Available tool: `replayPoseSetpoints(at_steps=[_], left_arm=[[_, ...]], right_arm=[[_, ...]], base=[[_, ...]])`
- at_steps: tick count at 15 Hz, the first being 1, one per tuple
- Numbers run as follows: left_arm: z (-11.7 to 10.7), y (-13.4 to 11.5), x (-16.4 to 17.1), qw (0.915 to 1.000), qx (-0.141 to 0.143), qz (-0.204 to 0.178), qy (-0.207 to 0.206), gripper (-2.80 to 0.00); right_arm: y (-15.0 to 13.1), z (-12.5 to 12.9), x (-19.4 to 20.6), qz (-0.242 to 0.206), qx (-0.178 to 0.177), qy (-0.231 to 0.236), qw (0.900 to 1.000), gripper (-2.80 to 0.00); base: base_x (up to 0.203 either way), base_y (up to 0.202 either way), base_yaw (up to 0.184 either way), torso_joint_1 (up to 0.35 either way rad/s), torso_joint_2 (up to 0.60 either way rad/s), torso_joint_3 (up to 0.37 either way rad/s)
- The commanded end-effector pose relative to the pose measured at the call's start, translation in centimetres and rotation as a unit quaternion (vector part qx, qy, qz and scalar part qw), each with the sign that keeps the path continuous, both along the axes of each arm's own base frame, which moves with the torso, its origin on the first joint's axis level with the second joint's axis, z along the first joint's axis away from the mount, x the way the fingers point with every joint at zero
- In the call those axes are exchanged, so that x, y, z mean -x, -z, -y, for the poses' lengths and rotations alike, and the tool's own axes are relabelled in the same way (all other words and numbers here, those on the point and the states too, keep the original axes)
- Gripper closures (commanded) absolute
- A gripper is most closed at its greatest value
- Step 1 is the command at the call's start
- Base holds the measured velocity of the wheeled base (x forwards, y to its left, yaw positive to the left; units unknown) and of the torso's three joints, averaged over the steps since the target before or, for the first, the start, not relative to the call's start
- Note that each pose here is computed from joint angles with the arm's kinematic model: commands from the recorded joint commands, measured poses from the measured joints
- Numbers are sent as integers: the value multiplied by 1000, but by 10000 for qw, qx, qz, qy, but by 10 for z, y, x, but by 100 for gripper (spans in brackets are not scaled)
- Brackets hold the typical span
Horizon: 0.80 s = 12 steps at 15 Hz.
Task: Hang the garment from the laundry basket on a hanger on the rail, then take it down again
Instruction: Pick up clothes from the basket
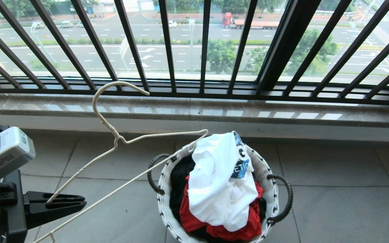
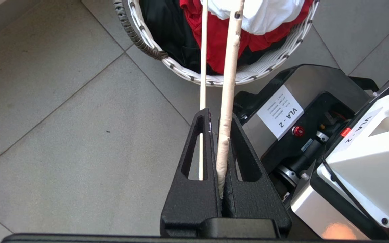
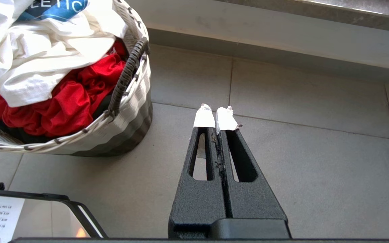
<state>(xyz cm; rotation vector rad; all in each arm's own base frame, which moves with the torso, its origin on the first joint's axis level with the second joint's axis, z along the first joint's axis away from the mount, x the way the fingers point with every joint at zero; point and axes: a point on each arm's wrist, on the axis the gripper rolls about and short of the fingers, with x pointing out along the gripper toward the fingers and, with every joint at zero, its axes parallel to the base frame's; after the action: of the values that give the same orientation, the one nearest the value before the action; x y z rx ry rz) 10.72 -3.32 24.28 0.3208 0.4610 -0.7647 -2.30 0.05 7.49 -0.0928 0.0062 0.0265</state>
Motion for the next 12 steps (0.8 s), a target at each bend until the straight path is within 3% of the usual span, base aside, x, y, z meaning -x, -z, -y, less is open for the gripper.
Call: replayPoseSetpoints(at_steps=[1, 4, 6, 12], left_arm=[[-1, -3, 7, 9999, 31, 140, 20, 0], [-4, -7, 20, 9993, 84, 374, 46, 0], [-4, -7, 22, 9991, 90, 399, 60, 0], [-6, -12, 28, 9986, 178, 507, 5, 0]], right_arm=[[0, 0, 0, -14, 11, -7, 10000, 0], [-25, 0, 6, 190, -3, -47, 9998, 0], [-50, 0, 5, 79, -4, -124, 9999, 0], [-111, -1, -46, -963, 73, -307, 9948, 0]], base=[[0, 0, 0, 0, 0, 0], [0, 0, 0, 0, 0, 0], [0, 0, 0, 0, 0, 0], [0, 0, 0, 0, 0, 0]])
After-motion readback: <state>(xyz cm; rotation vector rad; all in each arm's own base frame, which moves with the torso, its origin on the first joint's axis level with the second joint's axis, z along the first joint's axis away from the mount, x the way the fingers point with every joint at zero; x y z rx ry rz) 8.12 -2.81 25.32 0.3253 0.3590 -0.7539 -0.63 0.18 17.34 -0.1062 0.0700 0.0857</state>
